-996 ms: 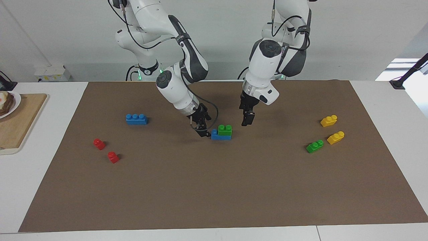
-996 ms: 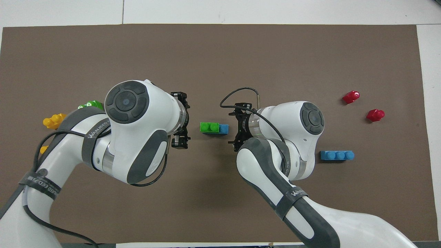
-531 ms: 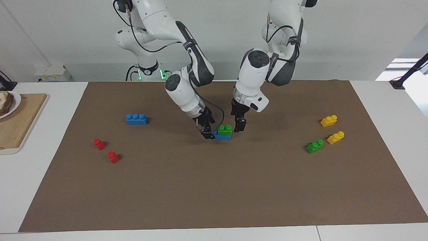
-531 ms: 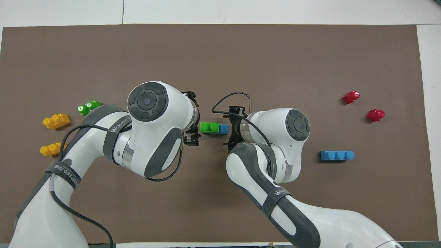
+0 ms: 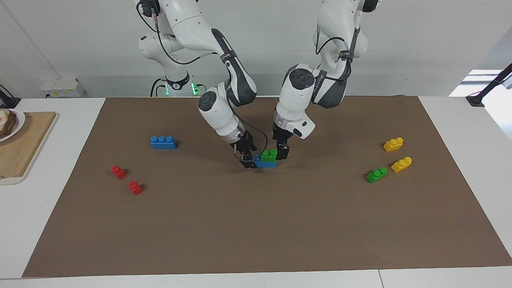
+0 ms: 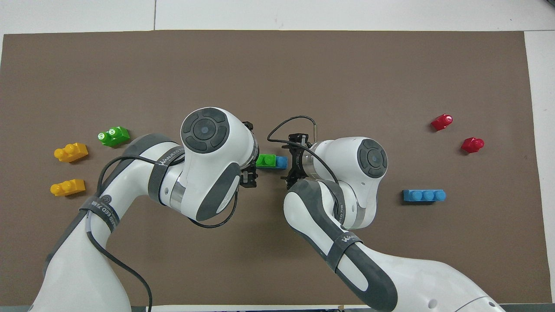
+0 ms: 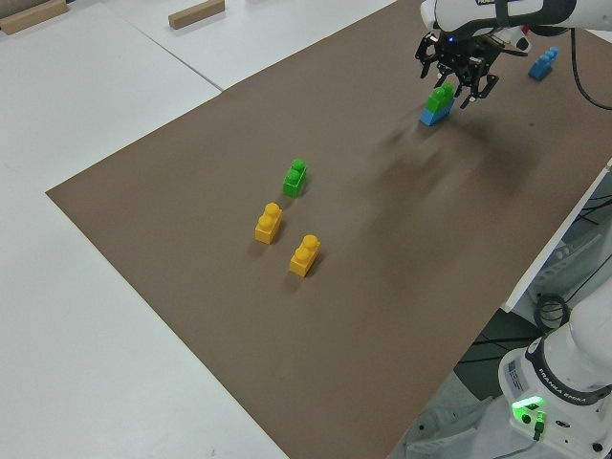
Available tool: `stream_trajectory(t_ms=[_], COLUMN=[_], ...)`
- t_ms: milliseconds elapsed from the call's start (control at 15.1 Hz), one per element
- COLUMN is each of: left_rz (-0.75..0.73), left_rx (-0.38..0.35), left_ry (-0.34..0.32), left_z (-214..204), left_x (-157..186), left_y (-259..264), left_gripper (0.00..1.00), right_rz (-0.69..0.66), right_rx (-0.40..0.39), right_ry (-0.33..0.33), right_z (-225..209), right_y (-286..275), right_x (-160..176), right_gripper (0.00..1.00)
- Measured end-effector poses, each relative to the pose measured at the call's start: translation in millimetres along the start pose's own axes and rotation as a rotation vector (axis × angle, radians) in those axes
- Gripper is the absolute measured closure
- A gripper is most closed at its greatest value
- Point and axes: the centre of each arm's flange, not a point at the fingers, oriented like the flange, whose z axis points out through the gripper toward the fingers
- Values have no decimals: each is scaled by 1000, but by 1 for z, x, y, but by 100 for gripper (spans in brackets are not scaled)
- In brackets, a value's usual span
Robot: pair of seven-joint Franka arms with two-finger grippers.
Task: Remove green block with left arm and hold with right
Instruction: 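Close the left gripper on green while the right gripper closes on blue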
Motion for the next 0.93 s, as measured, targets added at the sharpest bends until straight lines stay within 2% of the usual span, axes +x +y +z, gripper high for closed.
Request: stream_trajectory(t_ms=[199, 465, 598, 664, 730, 929], left_rz=[4, -5, -42, -61, -74, -96], left_rx=[17, 12, -1, -3, -3, -1], left_ry=[10, 16, 11, 12, 14, 32], left_z=[17, 19, 18, 18, 18, 26], left_x=[-9, -9, -9, -9, -9, -7], left_y=[-5, -5, -3, -2, -2, -2], left_gripper=[0, 0, 0, 0, 0, 0], right_rz=[-8, -14, -17, -17, -17, -15], right_rx=[3, 1, 15, 17, 16, 14], right_ry=[2, 0, 2, 5, 7, 10], right_z=[4, 7, 10, 11, 13, 14], right_y=[3, 7, 10, 12, 13, 14], right_x=[-4, -8, -9, -9, -8, -6], right_gripper=[7, 7, 19, 22, 29, 30])
